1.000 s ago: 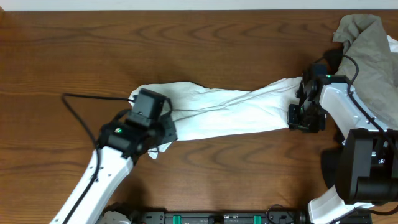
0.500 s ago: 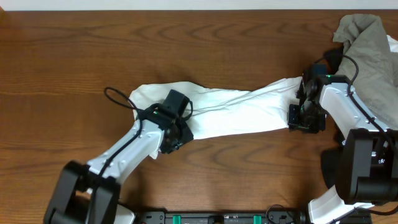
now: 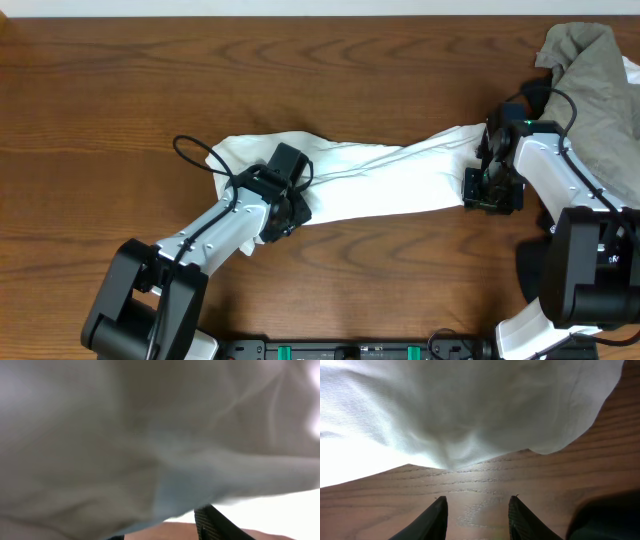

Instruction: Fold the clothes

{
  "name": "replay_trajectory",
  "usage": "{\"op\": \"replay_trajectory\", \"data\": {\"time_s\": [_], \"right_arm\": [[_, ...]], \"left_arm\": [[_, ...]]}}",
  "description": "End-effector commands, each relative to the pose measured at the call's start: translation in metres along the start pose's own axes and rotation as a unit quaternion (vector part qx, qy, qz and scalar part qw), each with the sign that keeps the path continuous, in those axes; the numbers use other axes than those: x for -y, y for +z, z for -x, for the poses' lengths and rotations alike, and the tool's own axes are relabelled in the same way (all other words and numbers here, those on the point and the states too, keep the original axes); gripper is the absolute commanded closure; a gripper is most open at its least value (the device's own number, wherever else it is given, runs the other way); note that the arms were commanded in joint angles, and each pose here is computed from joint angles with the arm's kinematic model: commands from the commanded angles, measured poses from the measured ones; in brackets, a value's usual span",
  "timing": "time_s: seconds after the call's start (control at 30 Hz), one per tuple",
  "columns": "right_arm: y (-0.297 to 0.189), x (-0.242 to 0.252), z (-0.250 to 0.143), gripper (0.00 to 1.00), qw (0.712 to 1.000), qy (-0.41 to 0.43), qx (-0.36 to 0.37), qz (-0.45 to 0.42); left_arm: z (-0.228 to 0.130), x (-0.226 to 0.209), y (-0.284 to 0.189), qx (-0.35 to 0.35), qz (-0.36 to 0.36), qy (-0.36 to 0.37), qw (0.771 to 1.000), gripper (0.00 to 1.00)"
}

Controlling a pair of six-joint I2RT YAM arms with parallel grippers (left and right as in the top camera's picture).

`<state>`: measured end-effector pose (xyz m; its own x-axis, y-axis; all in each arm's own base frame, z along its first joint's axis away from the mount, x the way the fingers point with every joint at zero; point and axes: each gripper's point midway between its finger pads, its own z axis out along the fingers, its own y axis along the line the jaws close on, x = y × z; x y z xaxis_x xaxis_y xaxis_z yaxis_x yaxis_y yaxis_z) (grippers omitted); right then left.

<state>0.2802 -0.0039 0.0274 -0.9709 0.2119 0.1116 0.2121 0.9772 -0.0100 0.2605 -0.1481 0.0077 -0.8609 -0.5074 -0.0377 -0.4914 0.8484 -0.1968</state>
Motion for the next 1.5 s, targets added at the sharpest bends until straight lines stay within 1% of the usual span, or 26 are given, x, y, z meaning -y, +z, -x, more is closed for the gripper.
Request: {"op": "replay_trajectory", "data": {"time_s": [0.0, 0.13, 0.17, 0.23, 0.27, 0.3, 0.33, 0.4, 0.5, 0.57, 0.63, 0.73, 0.8, 0.9, 1.0, 1.13, 1.3, 1.4, 1.47], "right_arm": [[-0.008, -0.003, 0.003, 0.62, 1.0, -0.009, 0.013, 0.006], [-0.008, -0.003, 0.003, 0.62, 1.0, -0.009, 0.012, 0.006], [-0.008, -0.003, 0.003, 0.62, 1.0, -0.008, 0.012, 0.006], [-0.008, -0.003, 0.003, 0.62, 1.0, -0.008, 0.012, 0.006], [-0.008, -0.003, 0.003, 0.62, 1.0, -0.008, 0.012, 0.006], [-0.008, -0.003, 0.003, 0.62, 1.0, -0.008, 0.012, 0.006], [-0.008, -0.003, 0.003, 0.62, 1.0, -0.009, 0.011, 0.006], [-0.008, -0.003, 0.003, 0.62, 1.0, -0.008, 0.011, 0.006], [-0.008, -0.003, 0.003, 0.62, 1.0, -0.009, 0.012, 0.006], [-0.008, -0.003, 0.003, 0.62, 1.0, -0.014, 0.013, 0.006], [-0.011, -0.005, 0.002, 0.62, 1.0, -0.022, 0.012, 0.013], [-0.019, -0.016, -0.002, 0.61, 0.998, -0.045, 0.015, 0.048], [-0.028, -0.028, -0.006, 0.6, 0.994, -0.07, 0.022, 0.084], [-0.049, -0.053, -0.016, 0.59, 0.98, -0.123, 0.037, 0.153], [-0.067, -0.075, -0.03, 0.58, 0.964, -0.18, 0.053, 0.191], [-0.081, -0.102, -0.051, 0.57, 0.945, -0.254, 0.064, 0.198], [-0.083, -0.141, -0.085, 0.58, 0.916, -0.345, 0.05, 0.199], [-0.076, -0.159, -0.103, 0.58, 0.899, -0.401, 0.046, 0.172], [-0.072, -0.166, -0.106, 0.58, 0.894, -0.42, 0.056, 0.144]], "left_arm": [[0.007, -0.005, 0.004, 0.021, 0.014, -0.001, 1.0, 0.53], [0.012, -0.008, 0.004, 0.037, 0.023, -0.001, 0.999, 0.55], [0.013, -0.008, 0.004, 0.039, 0.025, -0.001, 0.999, 0.6], [0.014, -0.008, 0.003, 0.041, 0.025, -0.001, 0.999, 0.77], [0.014, -0.008, 0.003, 0.041, 0.025, -0.001, 0.999, 0.81], [0.013, -0.008, 0.003, 0.041, 0.025, -0.001, 0.999, 0.9], [0.013, -0.008, 0.004, 0.04, 0.025, -0.001, 0.999, 0.94], [0.012, -0.008, 0.003, 0.037, 0.023, 0.001, 0.999, 0.94], [0.005, -0.001, -0.002, 0.017, 0.004, 0.035, 0.999, 0.94], [0.004, 0.0, -0.016, 0.017, 0.002, 0.055, 0.998, 0.94], [0.007, 0.003, -0.043, 0.032, -0.008, 0.082, 0.996, 0.94], [0.017, 0.014, -0.098, 0.086, -0.047, 0.122, 0.988, 0.94], [0.025, 0.024, -0.141, 0.141, -0.085, 0.142, 0.976, 0.94], [0.035, 0.029, -0.202, 0.225, -0.139, 0.14, 0.954, 0.94], [0.036, 0.028, -0.239, 0.269, -0.177, 0.134, 0.937, 0.94], [0.032, 0.026, -0.262, 0.295, -0.209, 0.131, 0.923, 0.94], [0.035, 0.032, -0.275, 0.313, -0.233, 0.129, 0.912, 0.94], [0.038, 0.038, -0.281, 0.324, -0.245, 0.128, 0.905, 0.94], [0.041, 0.043, -0.29, 0.335, -0.26, 0.126, 0.897, 0.94]]}}
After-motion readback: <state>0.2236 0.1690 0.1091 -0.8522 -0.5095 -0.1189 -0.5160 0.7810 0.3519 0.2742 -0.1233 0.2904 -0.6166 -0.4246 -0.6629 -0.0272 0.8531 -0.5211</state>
